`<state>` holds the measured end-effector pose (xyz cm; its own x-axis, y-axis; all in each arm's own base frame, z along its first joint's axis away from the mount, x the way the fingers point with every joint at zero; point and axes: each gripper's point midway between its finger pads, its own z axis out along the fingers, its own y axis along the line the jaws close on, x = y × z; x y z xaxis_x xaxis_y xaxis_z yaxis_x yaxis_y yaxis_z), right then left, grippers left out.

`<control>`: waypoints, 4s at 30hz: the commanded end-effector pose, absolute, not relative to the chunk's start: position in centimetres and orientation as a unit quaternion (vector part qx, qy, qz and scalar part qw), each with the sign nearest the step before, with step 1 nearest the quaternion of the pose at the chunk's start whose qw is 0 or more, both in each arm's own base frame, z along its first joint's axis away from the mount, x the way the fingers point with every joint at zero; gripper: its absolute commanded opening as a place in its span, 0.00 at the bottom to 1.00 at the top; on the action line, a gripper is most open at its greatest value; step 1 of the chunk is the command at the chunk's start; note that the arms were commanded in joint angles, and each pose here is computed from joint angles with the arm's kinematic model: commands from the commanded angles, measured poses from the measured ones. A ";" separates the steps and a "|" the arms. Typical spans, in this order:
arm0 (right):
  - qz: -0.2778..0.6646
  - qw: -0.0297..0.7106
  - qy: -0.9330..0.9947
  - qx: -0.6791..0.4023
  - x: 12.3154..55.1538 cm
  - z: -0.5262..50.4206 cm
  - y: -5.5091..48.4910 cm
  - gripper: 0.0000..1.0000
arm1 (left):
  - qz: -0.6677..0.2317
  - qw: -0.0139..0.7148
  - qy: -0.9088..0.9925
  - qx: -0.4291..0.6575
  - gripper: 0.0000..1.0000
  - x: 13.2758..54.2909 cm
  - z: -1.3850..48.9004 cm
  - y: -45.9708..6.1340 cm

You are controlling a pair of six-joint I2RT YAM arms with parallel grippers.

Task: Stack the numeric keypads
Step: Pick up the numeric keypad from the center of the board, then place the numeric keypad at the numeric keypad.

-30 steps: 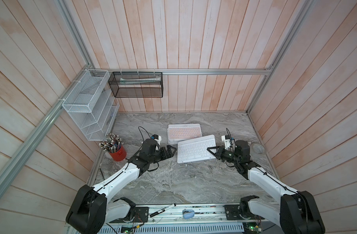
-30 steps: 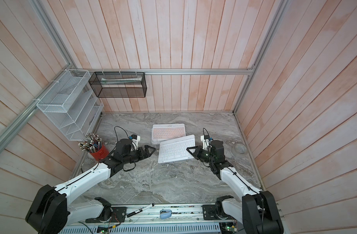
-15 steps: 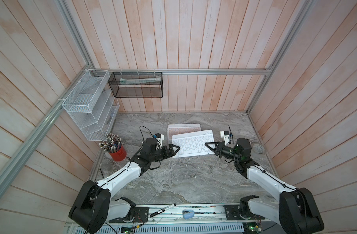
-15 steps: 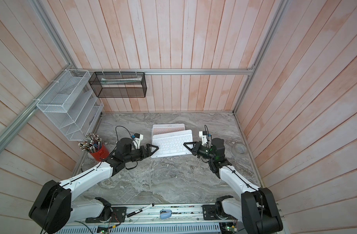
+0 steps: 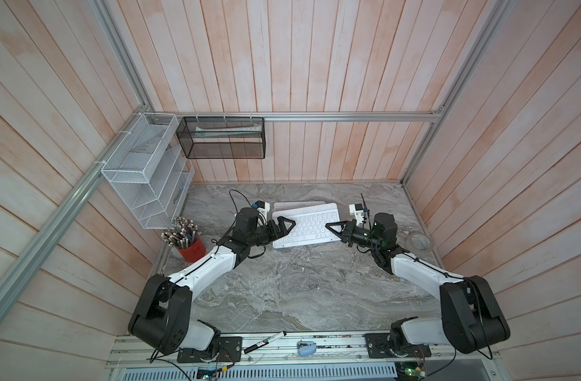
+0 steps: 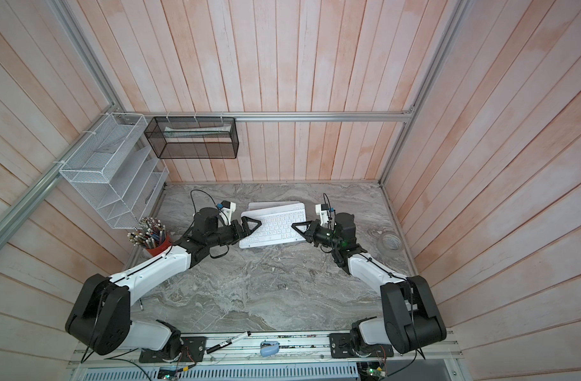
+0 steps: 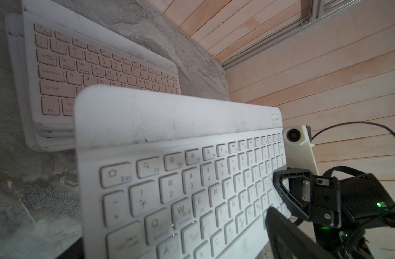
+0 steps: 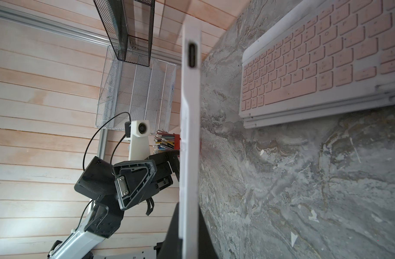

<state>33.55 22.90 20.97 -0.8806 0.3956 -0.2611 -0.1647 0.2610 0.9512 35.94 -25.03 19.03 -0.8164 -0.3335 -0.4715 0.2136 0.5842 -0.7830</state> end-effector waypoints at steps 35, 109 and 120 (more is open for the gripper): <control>0.640 0.189 0.737 0.107 49.5 13.7 24.2 0.00 | -0.393 0.302 0.861 -0.112 1.00 53.4 12.5 -20.0; 0.296 0.226 0.922 0.108 51.4 5.9 19.8 0.52 | -0.344 0.247 0.902 -0.085 1.00 47.5 7.8 -23.3; 0.276 0.230 0.929 0.084 51.7 6.1 21.7 0.52 | -0.336 0.247 0.906 -0.070 1.00 46.5 8.2 -24.3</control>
<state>51.88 21.27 7.53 -0.8656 0.3109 -0.3926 0.0246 0.8094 0.5867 47.25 -23.74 7.05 -0.8692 -0.3219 -0.3754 0.0000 0.7591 -0.6510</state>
